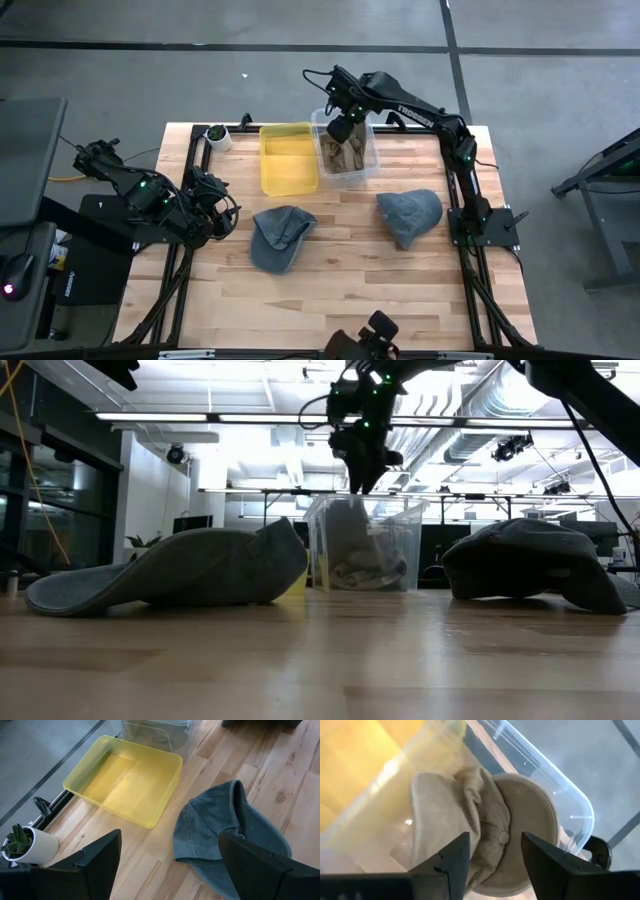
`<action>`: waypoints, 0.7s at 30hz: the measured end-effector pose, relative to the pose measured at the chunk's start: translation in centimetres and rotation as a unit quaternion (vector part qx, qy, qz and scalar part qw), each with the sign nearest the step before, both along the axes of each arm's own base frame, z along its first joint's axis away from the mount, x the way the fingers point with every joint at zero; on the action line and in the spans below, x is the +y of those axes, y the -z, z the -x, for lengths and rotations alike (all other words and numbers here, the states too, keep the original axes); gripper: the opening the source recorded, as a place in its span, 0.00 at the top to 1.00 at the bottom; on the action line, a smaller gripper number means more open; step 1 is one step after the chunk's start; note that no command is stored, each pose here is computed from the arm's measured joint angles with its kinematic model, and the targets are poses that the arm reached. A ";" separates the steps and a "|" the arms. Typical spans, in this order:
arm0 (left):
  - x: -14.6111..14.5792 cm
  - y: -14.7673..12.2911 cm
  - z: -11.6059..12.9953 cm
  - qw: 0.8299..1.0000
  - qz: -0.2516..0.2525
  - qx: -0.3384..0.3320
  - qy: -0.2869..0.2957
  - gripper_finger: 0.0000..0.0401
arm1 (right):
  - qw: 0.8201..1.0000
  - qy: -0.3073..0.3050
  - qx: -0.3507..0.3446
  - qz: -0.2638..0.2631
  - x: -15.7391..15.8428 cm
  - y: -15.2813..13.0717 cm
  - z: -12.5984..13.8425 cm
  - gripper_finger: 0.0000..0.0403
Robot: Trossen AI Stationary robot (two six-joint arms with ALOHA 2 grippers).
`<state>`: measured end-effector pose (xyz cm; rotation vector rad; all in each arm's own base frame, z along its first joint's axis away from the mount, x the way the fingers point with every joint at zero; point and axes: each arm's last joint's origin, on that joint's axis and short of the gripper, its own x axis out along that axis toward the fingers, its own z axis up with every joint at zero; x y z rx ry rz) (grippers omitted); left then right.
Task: Pick & Place hat
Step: Put the right blue cap into the yellow bin
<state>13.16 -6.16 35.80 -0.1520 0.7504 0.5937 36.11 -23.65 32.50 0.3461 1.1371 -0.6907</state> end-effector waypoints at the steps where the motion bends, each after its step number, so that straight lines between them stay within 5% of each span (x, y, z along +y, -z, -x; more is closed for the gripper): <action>1: 0.0 0.0 0.0 1.000 0.000 0.000 0.000 0.23 | 1.000 -0.004 -0.003 0.003 0.2 -0.2 -0.1 0.60; 11: 0.0 0.0 0.0 1.000 0.002 0.001 0.001 0.23 | 0.994 -0.079 -0.061 -0.039 1.7 -2.0 -0.9 0.97; 21: 0.0 0.0 0.0 1.000 0.002 0.002 0.001 0.23 | 0.988 -0.116 -0.051 -0.093 3.0 0.0 -1.7 1.00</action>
